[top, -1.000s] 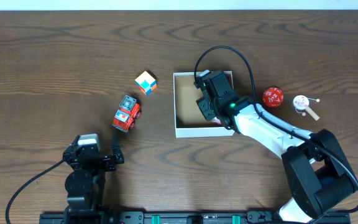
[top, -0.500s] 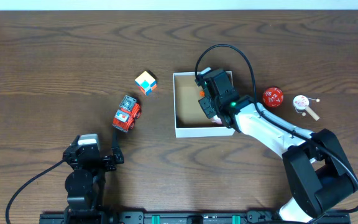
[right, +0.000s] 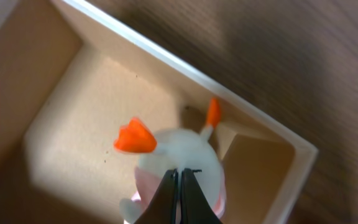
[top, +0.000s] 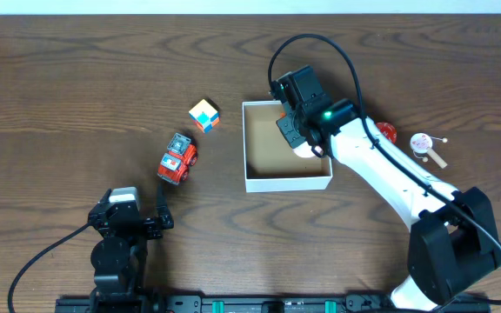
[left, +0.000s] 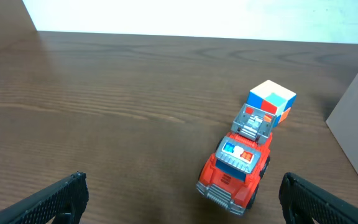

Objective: Pack container
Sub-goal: 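Lower the duck into the box and open the right gripper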

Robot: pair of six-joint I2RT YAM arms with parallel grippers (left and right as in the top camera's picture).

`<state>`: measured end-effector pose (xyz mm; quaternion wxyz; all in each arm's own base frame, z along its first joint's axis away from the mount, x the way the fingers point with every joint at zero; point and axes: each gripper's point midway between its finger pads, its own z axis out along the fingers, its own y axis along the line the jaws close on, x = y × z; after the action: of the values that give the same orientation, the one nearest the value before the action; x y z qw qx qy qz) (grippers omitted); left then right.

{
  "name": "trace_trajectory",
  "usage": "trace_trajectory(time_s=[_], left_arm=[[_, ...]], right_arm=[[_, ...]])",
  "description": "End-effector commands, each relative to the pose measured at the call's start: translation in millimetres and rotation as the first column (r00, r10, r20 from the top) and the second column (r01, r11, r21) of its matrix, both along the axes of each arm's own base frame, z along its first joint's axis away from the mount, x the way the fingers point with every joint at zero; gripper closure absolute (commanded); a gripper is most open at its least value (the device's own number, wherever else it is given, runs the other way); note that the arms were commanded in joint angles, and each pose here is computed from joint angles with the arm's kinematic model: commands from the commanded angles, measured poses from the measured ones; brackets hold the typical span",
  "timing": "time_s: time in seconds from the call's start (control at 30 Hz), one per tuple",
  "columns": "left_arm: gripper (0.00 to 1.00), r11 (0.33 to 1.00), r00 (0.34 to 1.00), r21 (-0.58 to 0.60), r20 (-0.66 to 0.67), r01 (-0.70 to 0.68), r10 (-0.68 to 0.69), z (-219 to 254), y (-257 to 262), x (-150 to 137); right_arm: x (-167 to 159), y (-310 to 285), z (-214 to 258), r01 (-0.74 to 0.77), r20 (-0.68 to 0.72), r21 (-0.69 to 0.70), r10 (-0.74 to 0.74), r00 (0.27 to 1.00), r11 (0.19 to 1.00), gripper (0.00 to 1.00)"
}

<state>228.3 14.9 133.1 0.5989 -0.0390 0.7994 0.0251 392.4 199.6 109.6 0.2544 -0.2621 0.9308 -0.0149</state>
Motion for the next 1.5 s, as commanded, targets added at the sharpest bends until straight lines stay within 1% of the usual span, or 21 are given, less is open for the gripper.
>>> trace_trajectory(time_s=[0.0,0.1,0.2,0.37,0.5,0.8,0.83,0.87,0.9,0.97,1.0,1.17,1.3,1.4,1.47], left_arm=[[0.02,1.000,0.999,0.011,-0.035,0.005,-0.004,-12,0,-1],[0.02,1.000,0.999,0.011,-0.035,0.005,-0.004,-12,0,-1],[0.02,1.000,0.999,0.011,-0.035,0.005,-0.004,-12,0,-1],[0.02,1.000,0.999,0.011,-0.035,0.005,-0.004,-12,0,-1],[0.02,1.000,0.999,0.011,-0.035,0.005,-0.004,-12,0,-1],[0.02,1.000,0.999,0.011,-0.035,0.005,-0.004,-12,0,-1],[0.02,1.000,0.999,0.011,-0.035,0.005,-0.004,-12,0,-1],[0.02,1.000,0.999,0.011,-0.035,0.005,-0.004,-12,0,-1],[0.02,1.000,0.999,0.011,-0.035,0.005,-0.004,-12,0,-1],[0.02,1.000,0.999,0.011,-0.035,0.005,-0.004,-12,0,-1],[0.02,1.000,0.999,0.011,-0.035,0.005,-0.004,-12,0,-1],[0.02,1.000,0.999,0.011,-0.035,0.005,-0.004,-12,0,-1],[0.02,1.000,0.999,0.011,-0.035,0.005,-0.004,-12,0,-1],[0.02,1.000,0.999,0.011,-0.035,0.005,-0.004,-12,0,-1],[0.02,1.000,0.999,0.011,-0.035,0.005,-0.004,-12,0,-1]], right_arm=[[-2,-7,5,0.044,-0.017,-0.003,-0.044,0.999,0.999,0.99],[-14,-14,-1,0.073,-0.070,-0.022,-0.074,0.995,0.997,0.99],[-19,-17,-4,0.072,-0.094,-0.037,-0.075,0.993,0.997,0.99],[-28,-22,-8,0.129,-0.135,-0.039,-0.133,0.982,0.991,0.99],[-37,-24,-11,0.132,-0.174,-0.049,-0.138,0.975,0.990,0.99],[-48,-30,-15,0.164,-0.219,-0.066,-0.174,0.960,0.984,0.99],[-47,-29,-14,0.164,-0.216,-0.064,-0.174,0.961,0.984,0.95],[-46,-29,-14,0.164,-0.211,-0.061,-0.173,0.962,0.985,0.87],[-44,-28,-14,0.164,-0.206,-0.056,-0.172,0.963,0.985,0.75],[-42,-26,-13,0.165,-0.195,-0.047,-0.171,0.966,0.985,0.64],[-40,-25,-12,0.165,-0.190,-0.043,-0.170,0.967,0.985,0.62],[-37,-23,-11,0.166,-0.177,-0.032,-0.169,0.970,0.986,0.56],[-30,-20,-8,0.166,-0.149,-0.011,-0.166,0.975,0.986,0.49],[-18,-17,-3,0.165,-0.096,0.002,-0.164,0.982,0.986,0.48],[-9,-22,4,0.184,-0.046,-0.017,-0.184,0.982,0.983,0.47]])
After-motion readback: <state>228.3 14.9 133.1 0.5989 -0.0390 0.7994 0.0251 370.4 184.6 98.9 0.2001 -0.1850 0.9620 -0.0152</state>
